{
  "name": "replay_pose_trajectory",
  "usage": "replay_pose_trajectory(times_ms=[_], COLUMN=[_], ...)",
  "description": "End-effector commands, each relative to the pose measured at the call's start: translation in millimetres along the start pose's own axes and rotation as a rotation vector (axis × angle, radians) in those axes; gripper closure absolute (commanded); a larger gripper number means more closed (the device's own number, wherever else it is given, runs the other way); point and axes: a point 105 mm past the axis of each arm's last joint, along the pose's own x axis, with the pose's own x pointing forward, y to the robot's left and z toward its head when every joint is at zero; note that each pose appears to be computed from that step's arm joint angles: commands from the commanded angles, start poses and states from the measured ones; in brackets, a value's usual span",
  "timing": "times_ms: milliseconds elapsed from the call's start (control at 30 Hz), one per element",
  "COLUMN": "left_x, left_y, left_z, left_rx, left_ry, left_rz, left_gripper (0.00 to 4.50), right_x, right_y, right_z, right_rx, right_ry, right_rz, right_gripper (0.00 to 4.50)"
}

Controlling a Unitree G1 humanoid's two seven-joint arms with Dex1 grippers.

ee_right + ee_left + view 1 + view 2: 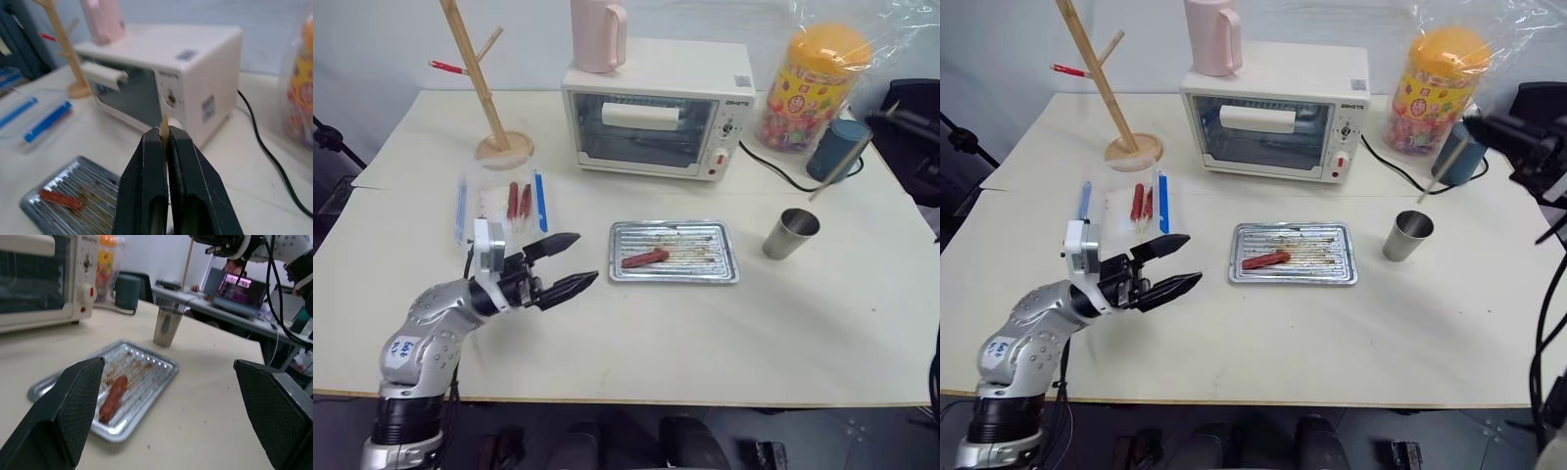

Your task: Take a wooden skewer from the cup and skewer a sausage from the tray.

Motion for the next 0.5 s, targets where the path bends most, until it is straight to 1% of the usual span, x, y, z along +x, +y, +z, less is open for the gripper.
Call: replay_pose_trajectory(times_ms=[33,100,167,233,400,500], left_x=[28.2,45.0,58.2,68.6,85.6,88.3], left_y=[-2.4,-8.6,-13.3,-14.9,-14.1,-12.9], left_z=[20.7,27.2,33.3,38.4,43.4,44.3], left_rx=[0.131,0.155,0.178,0.198,0.255,0.261], left_ry=[-0.125,-0.178,-0.225,-0.269,-0.319,-0.331], left_rz=[-0.037,-0.075,-0.094,-0.091,-0.058,-0.043], left_gripper=[0.0,0.0,0.0,0.0,0.0,0.0], right_x=[30.6,45.6,57.0,65.3,79.5,81.9], right_y=[40.3,54.2,66.2,78.4,101.5,107.7], right_z=[-7.9,-19.1,-32.3,-47.3,-79.4,-88.1], right_rx=[0.175,0.283,0.374,0.441,0.561,0.583], right_ry=[-0.175,-0.279,-0.324,-0.316,-0.271,-0.26], right_rz=[0.185,0.226,0.248,0.272,0.313,0.315], right_gripper=[4.47,4.47,4.47,4.47,4.47,4.47])
